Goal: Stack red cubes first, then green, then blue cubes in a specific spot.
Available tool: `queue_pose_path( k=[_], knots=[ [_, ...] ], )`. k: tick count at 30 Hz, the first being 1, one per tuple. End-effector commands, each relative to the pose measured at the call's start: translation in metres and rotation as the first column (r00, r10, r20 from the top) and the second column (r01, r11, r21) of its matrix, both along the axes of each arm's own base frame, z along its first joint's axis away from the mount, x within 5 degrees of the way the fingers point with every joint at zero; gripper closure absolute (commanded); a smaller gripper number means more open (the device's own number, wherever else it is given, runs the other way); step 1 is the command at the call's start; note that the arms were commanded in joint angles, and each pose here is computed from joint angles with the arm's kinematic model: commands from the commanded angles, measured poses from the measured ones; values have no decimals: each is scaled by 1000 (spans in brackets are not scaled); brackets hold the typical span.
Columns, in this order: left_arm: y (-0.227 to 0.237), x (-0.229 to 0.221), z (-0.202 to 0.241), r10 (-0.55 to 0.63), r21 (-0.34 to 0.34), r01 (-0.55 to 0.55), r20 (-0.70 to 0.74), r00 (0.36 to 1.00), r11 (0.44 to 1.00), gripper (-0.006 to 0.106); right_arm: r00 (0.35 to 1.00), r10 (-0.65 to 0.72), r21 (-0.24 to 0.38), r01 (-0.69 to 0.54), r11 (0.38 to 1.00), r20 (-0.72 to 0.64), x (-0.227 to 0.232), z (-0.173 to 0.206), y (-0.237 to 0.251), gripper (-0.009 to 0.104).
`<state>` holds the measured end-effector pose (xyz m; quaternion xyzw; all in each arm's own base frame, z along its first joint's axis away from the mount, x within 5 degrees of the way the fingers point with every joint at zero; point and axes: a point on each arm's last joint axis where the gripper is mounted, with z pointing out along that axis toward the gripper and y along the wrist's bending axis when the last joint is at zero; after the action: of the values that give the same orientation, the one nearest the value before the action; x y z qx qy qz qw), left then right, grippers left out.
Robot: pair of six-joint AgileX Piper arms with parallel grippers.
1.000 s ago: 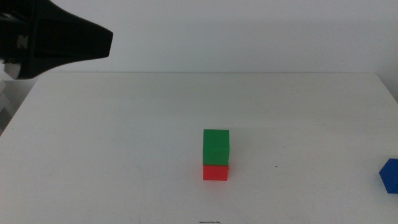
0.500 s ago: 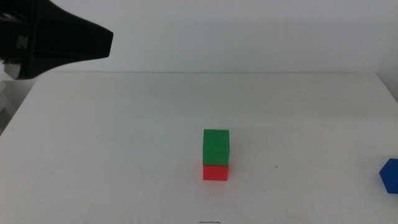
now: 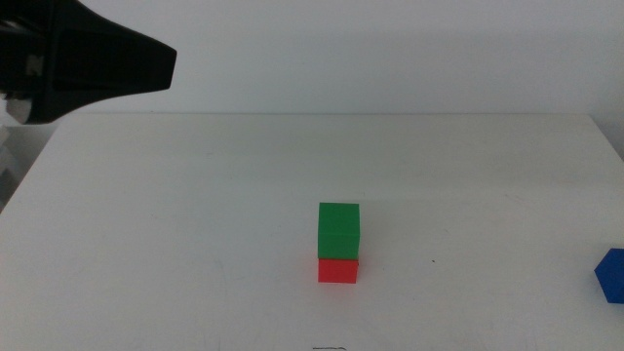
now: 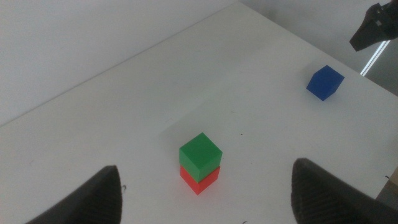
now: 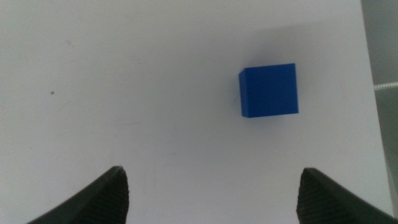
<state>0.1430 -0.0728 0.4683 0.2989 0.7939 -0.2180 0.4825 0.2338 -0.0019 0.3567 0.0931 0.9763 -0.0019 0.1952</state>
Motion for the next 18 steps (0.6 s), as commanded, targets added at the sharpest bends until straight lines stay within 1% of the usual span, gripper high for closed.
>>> queue_pose_path(
  k=[1, 5, 7, 12, 18],
  knots=[
    [-2, -3, 13, 7, -66, -3, 63, 998, 998, 7, 999, -31, -14, 31, 999, 9, -2, 9, -10, 21],
    [-2, -3, 13, 7, -66, -3, 63, 998, 998, 7, 995, -99, -24, 99, 995, -10, 12, -3, -29, 21],
    [-2, -3, 13, 7, -66, -3, 63, 998, 998, 7, 993, -112, -33, 112, 993, -19, 23, -12, -40, 21],
    [-2, -3, 13, 7, -66, -3, 63, 998, 998, 7, 991, -85, -53, 80, 995, -104, 47, -42, -57, 21],
    [-2, -3, 13, 7, -66, -3, 63, 998, 998, 7, 986, -85, -51, 78, 996, -142, 66, -68, -66, 21]
  ],
)
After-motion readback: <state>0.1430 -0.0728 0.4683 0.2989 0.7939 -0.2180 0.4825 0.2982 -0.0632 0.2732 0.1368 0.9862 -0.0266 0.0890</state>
